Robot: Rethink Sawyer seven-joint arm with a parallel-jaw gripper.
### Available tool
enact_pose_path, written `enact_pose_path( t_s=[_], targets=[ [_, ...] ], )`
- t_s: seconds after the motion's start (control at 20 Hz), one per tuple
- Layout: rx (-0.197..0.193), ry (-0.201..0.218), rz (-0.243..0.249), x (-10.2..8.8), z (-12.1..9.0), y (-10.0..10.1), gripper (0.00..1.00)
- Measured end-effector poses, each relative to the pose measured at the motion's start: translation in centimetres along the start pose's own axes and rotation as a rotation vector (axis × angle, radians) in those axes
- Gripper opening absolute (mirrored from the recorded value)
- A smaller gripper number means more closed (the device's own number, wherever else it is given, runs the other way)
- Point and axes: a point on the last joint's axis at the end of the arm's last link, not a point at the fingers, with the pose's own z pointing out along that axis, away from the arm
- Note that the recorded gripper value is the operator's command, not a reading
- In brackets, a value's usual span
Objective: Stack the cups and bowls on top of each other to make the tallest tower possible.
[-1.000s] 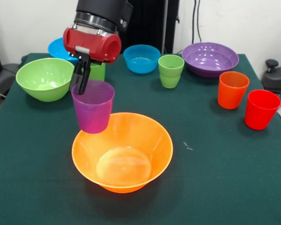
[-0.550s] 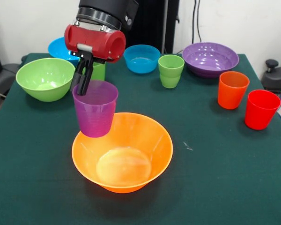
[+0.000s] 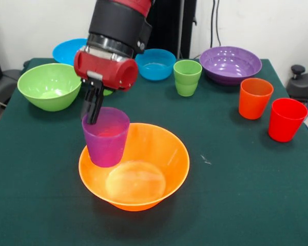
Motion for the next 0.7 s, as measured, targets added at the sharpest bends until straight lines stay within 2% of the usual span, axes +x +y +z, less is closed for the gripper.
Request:
enact_pose_path(
  t_s=[0.15, 0.25, 0.7],
  targets=[
    [0.007, 0.009, 0.002, 0.9, 0.6, 0.0, 0.0],
    [0.017, 0.023, -0.001, 2.5, 1.4, -0.1, 0.0],
    [0.026, 0.04, -0.009, 4.3, 2.0, 0.4, 0.0]
  ],
)
